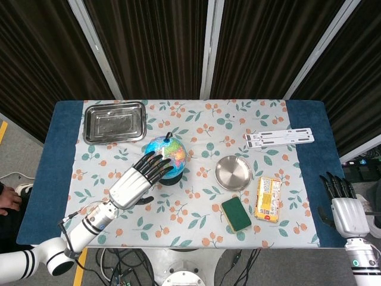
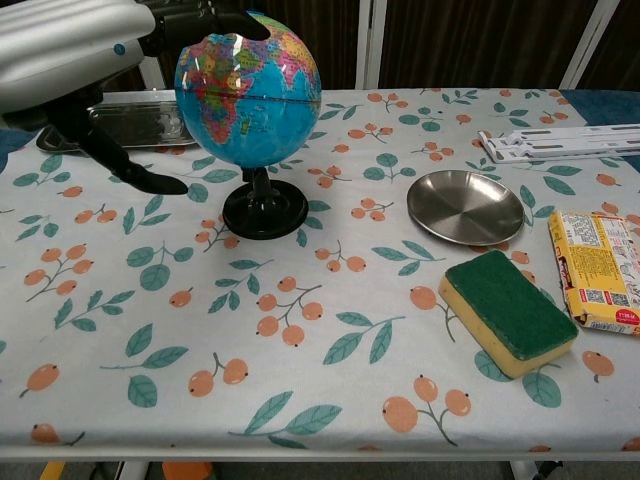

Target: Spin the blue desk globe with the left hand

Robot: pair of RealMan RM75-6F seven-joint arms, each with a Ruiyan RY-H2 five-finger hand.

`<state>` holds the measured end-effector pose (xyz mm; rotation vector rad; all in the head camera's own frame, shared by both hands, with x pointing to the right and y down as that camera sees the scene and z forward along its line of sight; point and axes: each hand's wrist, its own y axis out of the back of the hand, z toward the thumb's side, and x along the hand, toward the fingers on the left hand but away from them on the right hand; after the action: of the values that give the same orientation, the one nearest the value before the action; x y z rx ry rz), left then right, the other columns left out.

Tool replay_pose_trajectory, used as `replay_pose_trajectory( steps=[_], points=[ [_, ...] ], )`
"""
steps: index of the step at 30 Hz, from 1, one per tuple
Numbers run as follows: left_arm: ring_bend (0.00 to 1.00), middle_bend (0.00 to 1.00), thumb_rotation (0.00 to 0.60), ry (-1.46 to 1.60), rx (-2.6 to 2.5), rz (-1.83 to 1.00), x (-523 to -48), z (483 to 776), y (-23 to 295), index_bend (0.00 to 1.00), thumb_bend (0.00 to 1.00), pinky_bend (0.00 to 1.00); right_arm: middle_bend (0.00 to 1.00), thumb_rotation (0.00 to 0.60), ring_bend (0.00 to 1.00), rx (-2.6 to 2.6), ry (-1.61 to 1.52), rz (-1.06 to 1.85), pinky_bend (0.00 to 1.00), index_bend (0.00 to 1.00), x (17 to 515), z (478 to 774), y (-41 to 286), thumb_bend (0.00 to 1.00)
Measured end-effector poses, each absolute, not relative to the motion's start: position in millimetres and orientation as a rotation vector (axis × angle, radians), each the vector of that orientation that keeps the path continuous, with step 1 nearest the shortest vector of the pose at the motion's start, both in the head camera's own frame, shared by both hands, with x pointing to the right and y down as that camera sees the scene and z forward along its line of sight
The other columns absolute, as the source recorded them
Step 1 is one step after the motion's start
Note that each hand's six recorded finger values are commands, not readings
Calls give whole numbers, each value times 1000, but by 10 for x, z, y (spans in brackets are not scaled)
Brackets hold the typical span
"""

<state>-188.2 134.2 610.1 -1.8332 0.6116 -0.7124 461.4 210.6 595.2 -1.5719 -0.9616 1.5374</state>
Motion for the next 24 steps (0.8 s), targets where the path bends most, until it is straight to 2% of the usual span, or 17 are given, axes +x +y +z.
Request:
replay_pose_trajectory(
  steps=[15,17,21,24],
  points=[
    [7,55,600,632,-1809,-792,-2079,6119,1321,90,7,31,0,600,0,-1573,-952,1542,0,0,4601,5973,2113,295],
    [65,55,600,634,-1807,-802,-2104,6121,1318,90,6,39,0,600,0,-1572,-953,1544,0,0,4605,5974,2112,297],
    [259,73,600,643,-1813,-843,-2190,6143,1307,89,7,103,0,600,0,-1572,-952,1544,0,0,4607,5976,2113,299],
    [287,78,600,659,-1810,-879,-2284,6157,1288,89,7,119,0,600,0,-1571,-951,1545,0,0,4605,5978,2111,300]
  ],
)
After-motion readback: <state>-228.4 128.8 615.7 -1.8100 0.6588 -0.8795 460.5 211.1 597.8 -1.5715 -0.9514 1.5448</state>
